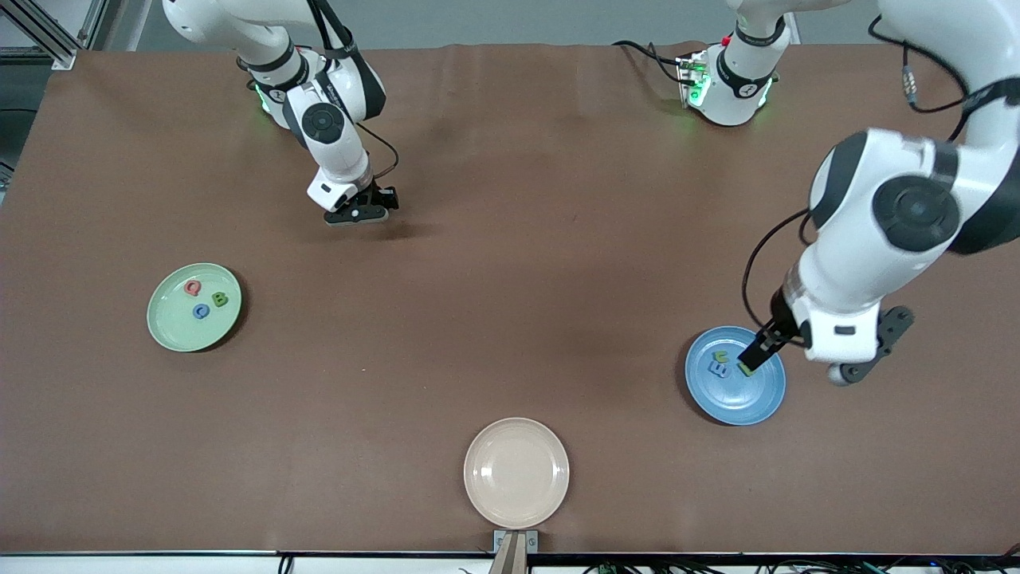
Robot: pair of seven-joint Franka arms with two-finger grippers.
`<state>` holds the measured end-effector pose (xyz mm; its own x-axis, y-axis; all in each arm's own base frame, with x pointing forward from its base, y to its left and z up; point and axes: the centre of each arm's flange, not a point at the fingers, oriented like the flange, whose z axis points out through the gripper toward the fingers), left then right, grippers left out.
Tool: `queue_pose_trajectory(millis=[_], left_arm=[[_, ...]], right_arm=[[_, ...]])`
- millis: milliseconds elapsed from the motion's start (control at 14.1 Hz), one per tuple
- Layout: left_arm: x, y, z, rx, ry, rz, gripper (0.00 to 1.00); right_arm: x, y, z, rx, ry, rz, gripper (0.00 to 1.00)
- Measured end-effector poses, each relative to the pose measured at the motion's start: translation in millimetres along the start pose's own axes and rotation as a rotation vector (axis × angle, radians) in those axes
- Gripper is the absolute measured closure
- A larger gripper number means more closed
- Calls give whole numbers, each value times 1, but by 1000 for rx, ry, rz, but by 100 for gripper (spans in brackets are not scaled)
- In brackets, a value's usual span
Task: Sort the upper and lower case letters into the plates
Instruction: 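Place the m on the blue plate while the right gripper grasps green N, then place the N on the green plate while the left gripper withdraws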
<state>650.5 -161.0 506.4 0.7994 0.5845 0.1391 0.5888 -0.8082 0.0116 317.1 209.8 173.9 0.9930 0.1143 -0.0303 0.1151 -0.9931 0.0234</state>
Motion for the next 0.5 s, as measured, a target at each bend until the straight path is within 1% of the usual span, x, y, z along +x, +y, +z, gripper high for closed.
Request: queue_pose_trajectory(millis=[71,214,356,427,498], left_arm=[[5,-11,-17,8,11,51,0],[15,-37,-39,43,9,170,0],[21,-58,-58,62,-5,278,0],[22,-69,-69,65,-11,318,0],[25,-81,-80,65,-18,357,0]], right_arm=[[8,4,-9,15,6,23,64],[30,25,-33,44,-4,72,64],[61,64,-63,62,-3,77,64],[79,94,-79,53,9,61,64],[97,133,-96,31,28,36,64]])
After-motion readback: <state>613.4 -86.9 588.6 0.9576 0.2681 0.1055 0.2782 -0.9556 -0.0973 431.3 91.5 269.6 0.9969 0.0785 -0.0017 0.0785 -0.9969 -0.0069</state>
